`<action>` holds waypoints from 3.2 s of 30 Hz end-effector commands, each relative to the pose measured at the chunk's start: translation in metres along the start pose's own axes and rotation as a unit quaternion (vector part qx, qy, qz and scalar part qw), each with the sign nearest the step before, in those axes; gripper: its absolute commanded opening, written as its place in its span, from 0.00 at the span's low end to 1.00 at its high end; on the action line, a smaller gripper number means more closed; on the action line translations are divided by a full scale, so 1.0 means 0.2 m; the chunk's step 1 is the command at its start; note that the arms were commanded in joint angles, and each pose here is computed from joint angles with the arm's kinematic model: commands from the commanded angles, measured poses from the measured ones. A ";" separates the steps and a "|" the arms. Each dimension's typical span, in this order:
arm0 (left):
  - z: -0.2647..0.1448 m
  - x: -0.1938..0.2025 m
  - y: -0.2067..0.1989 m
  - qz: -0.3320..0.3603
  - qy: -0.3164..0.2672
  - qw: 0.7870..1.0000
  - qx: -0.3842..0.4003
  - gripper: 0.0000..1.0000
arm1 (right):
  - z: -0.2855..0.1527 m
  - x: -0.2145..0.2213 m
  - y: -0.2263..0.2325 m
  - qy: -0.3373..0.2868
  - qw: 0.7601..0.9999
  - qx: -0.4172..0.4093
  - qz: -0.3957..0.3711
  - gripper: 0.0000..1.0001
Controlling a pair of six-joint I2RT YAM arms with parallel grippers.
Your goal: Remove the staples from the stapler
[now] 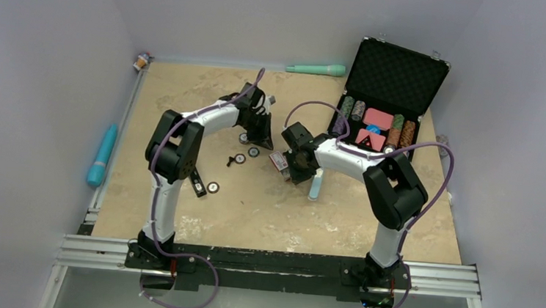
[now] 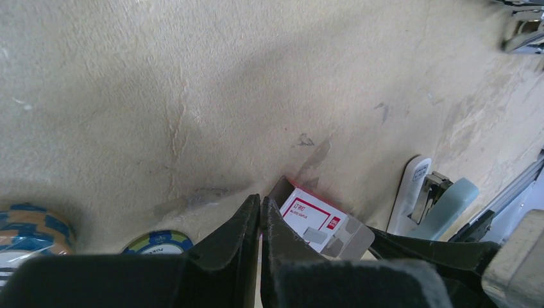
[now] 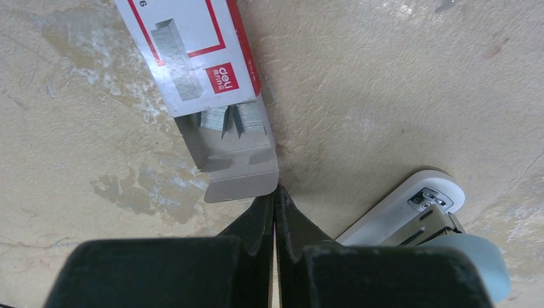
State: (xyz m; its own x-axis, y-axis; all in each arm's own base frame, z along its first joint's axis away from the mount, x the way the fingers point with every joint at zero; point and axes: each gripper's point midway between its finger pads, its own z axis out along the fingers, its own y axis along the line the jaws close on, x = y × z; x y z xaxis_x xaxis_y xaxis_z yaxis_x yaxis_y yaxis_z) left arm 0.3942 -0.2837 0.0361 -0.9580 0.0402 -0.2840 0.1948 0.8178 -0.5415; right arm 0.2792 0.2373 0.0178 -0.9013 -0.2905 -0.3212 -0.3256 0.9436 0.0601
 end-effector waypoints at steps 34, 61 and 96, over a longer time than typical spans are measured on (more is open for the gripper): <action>0.02 0.26 -0.02 -0.061 0.047 0.994 -0.077 0.07 | -0.04 -0.06 -0.02 -0.043 0.999 -0.018 -0.018 0.00; -0.01 0.40 -0.03 -0.050 0.053 0.993 -0.089 0.06 | -0.05 -0.04 0.01 -0.037 0.998 -0.035 -0.021 0.00; -0.11 0.59 0.06 -0.053 0.055 0.992 -0.105 0.07 | -0.09 -0.22 0.00 -0.057 0.998 -0.004 -0.013 0.00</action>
State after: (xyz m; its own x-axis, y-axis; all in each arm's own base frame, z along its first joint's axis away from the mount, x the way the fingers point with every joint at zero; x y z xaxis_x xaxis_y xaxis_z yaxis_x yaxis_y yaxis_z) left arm 0.2865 -0.2760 0.0167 -0.9913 -0.0076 -0.1312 0.0563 0.8775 -0.4763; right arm 0.3034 0.2530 0.0329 -0.8632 -0.3107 -0.3979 -0.3743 0.9228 0.0913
